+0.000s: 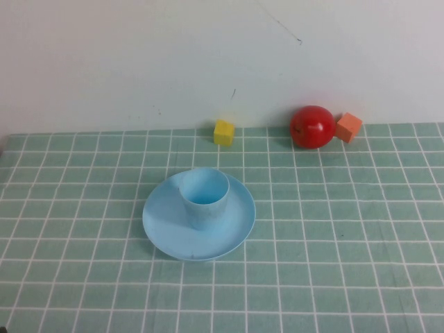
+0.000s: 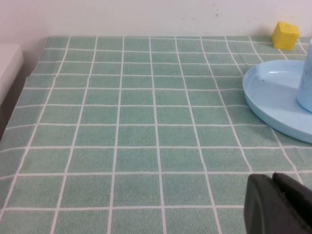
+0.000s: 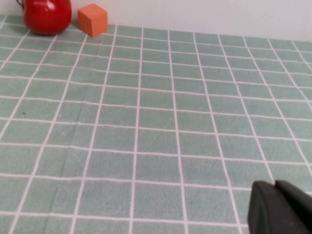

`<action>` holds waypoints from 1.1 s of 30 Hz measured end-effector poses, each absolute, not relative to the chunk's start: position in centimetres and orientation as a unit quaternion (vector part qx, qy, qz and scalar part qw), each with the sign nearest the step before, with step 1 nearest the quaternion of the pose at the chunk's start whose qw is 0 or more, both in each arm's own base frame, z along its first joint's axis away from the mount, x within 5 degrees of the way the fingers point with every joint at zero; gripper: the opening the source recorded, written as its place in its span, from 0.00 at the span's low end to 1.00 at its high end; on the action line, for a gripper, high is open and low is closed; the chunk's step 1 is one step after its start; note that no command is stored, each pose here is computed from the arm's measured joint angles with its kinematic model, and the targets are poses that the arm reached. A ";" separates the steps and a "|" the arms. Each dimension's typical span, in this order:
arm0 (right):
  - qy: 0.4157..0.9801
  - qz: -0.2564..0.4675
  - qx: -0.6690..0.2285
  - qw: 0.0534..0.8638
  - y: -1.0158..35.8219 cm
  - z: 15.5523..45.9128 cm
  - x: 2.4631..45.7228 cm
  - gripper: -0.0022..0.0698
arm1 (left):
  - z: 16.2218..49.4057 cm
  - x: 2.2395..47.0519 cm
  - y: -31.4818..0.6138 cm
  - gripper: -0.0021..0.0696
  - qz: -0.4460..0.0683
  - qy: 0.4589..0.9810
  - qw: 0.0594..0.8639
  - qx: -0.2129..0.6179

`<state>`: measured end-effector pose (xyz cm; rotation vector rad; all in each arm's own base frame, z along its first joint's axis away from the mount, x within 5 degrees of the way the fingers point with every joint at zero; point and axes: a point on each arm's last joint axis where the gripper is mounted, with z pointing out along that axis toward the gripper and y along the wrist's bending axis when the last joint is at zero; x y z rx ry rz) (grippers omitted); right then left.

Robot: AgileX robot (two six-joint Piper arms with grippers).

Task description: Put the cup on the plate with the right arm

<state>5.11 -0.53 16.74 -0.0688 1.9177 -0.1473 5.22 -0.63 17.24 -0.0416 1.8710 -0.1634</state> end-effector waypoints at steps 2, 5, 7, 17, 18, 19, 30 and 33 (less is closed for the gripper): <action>0.818 -0.063 -0.029 0.572 -0.5 16.7 5.1 0.03 | 17.2 5.2 -0.6 0.03 -0.070 0.804 0.590 -0.018; 0.818 -0.063 -0.029 0.572 -0.5 16.7 5.1 0.03 | 17.2 5.2 -0.6 0.03 -0.070 0.804 0.590 -0.018; 0.818 -0.063 -0.029 0.572 -0.5 16.7 5.1 0.03 | 17.2 5.2 -0.6 0.03 -0.070 0.804 0.590 -0.018; 0.818 -0.063 -0.029 0.572 -0.5 16.7 5.1 0.03 | 17.2 5.2 -0.5 0.03 -0.065 0.804 0.591 -0.025; 0.818 -0.063 -0.029 0.571 -0.5 16.7 5.1 0.03 | 17.2 5.2 -0.5 0.03 -0.062 0.804 0.591 -0.029; 0.818 -0.063 -0.029 0.571 -0.5 16.7 5.1 0.03 | 17.2 5.2 -0.4 0.02 -0.060 0.803 0.591 -0.032; 0.818 -0.062 -0.029 0.572 -0.5 16.7 5.1 0.03 | 17.2 5.2 -0.3 0.02 -0.053 0.803 0.592 -0.041; 0.818 -0.062 -0.029 0.572 -0.5 16.7 5.1 0.03 | 17.2 5.2 -0.3 0.02 -0.053 0.803 0.592 -0.041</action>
